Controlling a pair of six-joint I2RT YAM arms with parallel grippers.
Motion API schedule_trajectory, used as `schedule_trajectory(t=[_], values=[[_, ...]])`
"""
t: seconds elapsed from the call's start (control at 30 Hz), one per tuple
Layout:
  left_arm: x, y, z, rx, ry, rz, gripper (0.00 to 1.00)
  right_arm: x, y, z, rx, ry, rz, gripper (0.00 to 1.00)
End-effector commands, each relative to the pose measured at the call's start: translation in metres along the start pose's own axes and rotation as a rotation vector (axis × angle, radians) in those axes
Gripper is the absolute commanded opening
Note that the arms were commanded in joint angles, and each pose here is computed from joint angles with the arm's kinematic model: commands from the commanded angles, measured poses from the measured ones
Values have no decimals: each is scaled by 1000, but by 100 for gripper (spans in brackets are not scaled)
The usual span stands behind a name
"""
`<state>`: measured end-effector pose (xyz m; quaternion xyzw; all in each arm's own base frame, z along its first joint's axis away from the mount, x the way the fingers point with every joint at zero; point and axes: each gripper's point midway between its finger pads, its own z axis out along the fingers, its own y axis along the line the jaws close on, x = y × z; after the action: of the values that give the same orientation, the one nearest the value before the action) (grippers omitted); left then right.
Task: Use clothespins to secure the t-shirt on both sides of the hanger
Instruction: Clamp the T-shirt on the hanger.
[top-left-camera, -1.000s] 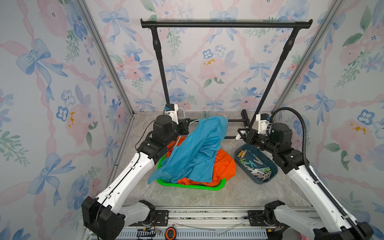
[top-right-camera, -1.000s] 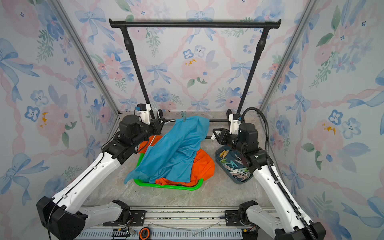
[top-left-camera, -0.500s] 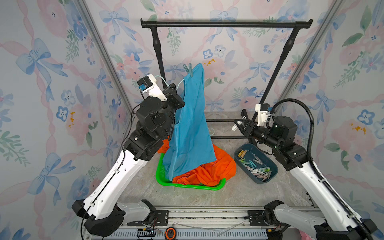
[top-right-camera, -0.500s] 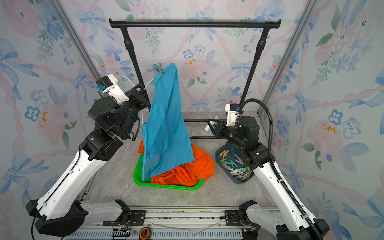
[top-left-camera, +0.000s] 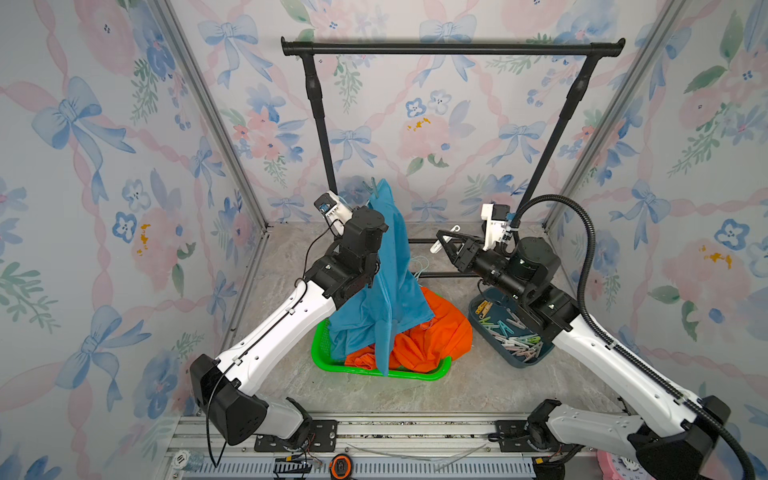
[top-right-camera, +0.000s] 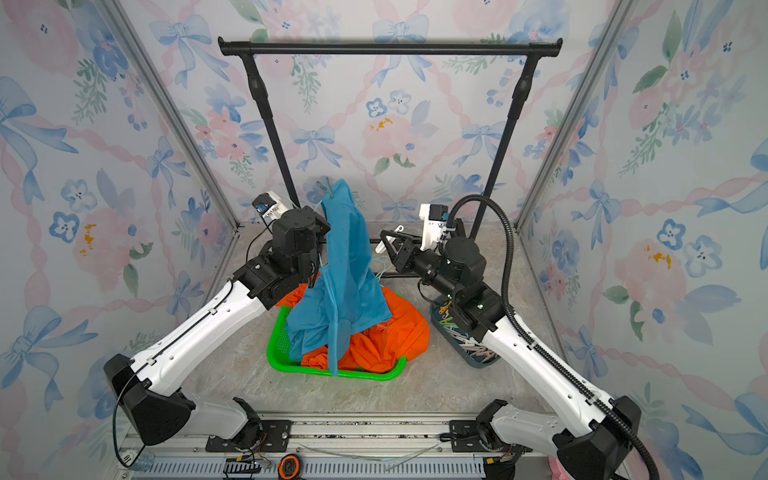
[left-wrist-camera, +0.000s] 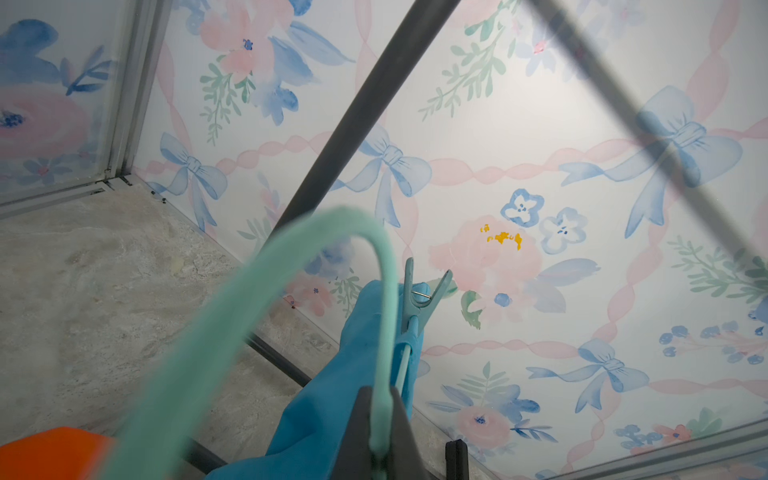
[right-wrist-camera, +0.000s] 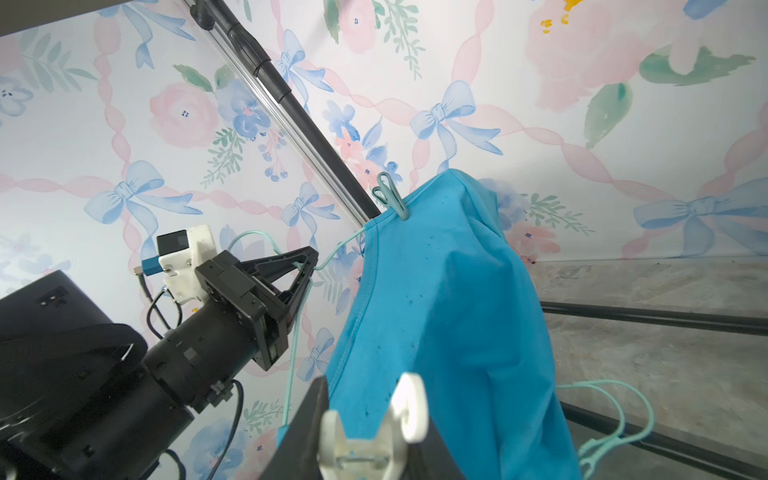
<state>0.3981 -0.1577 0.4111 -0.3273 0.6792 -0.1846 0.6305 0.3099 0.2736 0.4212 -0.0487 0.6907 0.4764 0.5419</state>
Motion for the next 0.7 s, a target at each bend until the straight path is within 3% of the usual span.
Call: schedule_trajectory(t=[0.0, 0.67], values=[[-12, -4, 1, -11, -42, -91, 0, -3, 15, 15, -52, -66, 29, 28], [-4, 5, 22, -32, -13, -138, 0, 47, 38, 65, -120, 10, 85, 19]])
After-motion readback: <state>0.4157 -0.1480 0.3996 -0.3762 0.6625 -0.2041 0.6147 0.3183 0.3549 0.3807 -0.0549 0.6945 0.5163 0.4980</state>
